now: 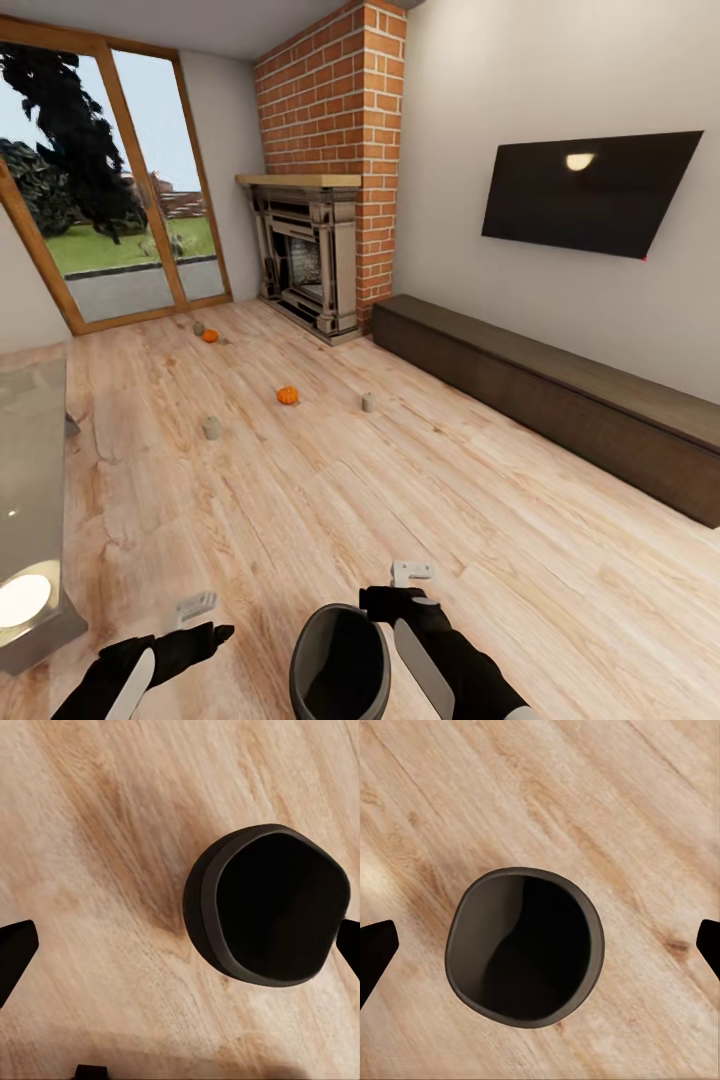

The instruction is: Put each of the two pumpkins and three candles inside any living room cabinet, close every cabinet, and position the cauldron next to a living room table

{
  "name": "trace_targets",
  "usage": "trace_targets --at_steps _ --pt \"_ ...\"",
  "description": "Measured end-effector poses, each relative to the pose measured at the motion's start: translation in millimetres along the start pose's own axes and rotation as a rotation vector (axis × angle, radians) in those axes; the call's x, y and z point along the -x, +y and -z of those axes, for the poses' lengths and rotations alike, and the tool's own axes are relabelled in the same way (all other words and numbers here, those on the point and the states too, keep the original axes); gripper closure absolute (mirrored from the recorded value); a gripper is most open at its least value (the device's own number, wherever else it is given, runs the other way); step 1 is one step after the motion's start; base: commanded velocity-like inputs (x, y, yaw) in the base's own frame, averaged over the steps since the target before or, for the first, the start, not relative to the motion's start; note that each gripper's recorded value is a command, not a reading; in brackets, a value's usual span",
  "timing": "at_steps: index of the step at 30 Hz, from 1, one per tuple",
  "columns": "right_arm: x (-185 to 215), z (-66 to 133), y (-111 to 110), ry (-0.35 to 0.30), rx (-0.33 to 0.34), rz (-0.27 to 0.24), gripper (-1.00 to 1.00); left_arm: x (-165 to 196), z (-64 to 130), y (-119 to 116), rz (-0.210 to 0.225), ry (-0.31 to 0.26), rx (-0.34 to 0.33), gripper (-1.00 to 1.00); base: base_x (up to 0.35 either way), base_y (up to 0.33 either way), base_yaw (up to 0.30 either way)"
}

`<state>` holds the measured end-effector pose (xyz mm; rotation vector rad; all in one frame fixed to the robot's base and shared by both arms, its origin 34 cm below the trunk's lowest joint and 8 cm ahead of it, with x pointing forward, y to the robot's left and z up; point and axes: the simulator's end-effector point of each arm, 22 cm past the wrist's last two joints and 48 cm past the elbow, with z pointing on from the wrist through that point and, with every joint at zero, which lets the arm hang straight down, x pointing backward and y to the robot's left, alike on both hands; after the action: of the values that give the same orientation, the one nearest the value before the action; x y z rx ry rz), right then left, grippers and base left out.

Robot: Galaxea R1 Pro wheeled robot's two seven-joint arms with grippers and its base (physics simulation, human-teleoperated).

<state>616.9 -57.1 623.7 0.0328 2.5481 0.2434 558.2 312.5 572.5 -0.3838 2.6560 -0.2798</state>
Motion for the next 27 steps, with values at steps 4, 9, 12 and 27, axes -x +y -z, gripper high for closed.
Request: trace_targets --at_steps 4,9,12,27 --pt "-4.6 -1.0 -1.9 0.013 -0.005 0.003 -1.00 1.9 -1.0 -1.9 -0.004 -0.016 -0.001 -1.00 0.000 -0.001 0.003" --pt "-11.6 -5.6 -4.7 0.028 -0.012 0.006 -1.00 2.0 -5.8 -0.8 -0.007 -0.029 -0.001 -1.00 0.000 0.000 0.000" --pt "-15.6 -9.8 -6.2 0.030 -0.015 0.007 -1.00 -0.4 -10.5 -0.8 -0.008 -0.030 -0.003 -1.00 0.000 0.000 0.000" --pt "-52.0 -35.2 -24.4 0.076 -0.056 0.013 -1.00 -37.0 -47.1 -20.2 -0.057 -0.017 -0.024 -1.00 0.000 0.000 0.000"
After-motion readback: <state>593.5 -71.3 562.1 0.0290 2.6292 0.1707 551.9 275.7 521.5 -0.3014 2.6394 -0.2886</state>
